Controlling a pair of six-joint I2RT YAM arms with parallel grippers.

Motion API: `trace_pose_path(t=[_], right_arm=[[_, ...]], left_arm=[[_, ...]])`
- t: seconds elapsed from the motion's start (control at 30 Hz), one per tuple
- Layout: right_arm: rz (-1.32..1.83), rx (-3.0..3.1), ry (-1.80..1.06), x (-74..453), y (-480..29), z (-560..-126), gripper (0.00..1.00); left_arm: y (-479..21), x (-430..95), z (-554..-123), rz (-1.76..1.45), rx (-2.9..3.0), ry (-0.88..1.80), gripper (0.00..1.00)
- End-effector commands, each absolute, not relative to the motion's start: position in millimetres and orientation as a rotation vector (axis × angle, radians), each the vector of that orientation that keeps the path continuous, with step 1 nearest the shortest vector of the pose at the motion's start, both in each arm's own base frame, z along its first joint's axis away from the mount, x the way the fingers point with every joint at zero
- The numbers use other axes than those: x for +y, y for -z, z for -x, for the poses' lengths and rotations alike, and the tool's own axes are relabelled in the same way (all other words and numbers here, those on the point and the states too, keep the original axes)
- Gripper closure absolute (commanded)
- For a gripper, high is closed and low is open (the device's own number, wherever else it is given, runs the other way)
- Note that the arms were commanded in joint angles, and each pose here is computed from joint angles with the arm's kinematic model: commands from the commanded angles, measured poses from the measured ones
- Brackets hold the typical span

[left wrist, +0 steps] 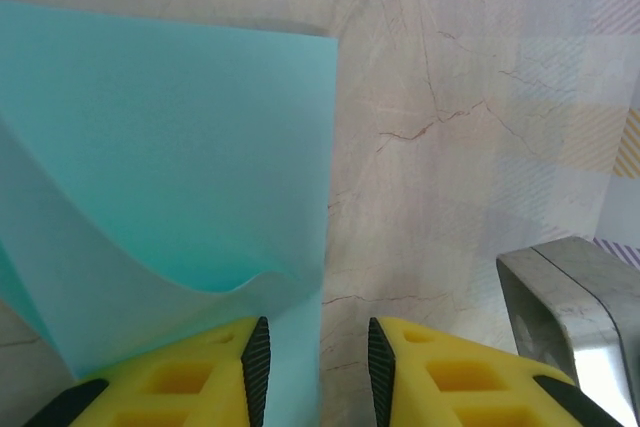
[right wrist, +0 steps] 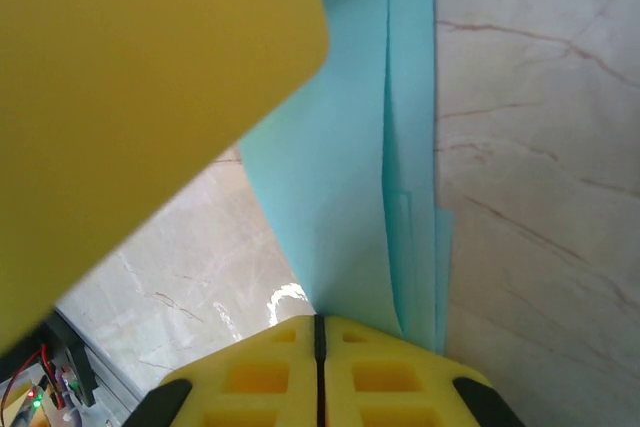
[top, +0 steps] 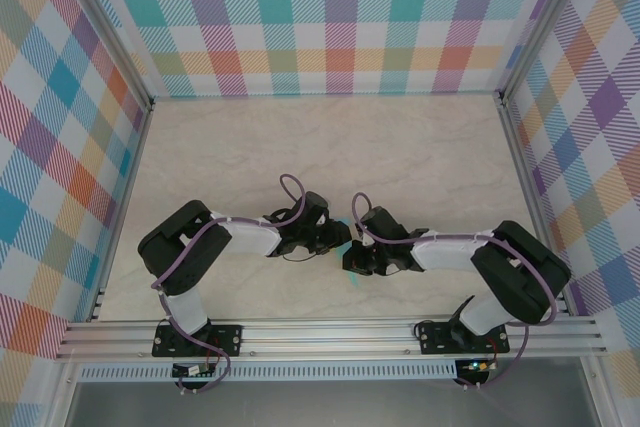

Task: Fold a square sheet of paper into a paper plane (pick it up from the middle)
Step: Fold the wing for the fifth time at the center of the table.

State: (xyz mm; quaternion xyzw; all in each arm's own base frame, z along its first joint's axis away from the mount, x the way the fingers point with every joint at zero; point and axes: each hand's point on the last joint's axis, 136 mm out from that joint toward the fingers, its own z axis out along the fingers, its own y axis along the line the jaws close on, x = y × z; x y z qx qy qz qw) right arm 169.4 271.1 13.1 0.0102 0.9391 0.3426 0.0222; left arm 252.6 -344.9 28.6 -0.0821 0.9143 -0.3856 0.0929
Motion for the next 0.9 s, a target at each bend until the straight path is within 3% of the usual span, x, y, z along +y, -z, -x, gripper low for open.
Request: trace_pose_path(t=[0.0,0.37,0.87], right_arm=[[-0.087,3.044,-0.882,241,22,-149,0.96],[-0.117,3.064,-0.935,235,29,-133,0.96],[-0.133,3.092,-0.95,239,34,-133,0.96]], left_arm=[[-22,-334,-249,0.222,2.755,1.043,0.64],[-90,-333,-257,0.102,2.58,1.113,0.54],[-60,-330,-254,0.089,2.576,1.113,0.63]])
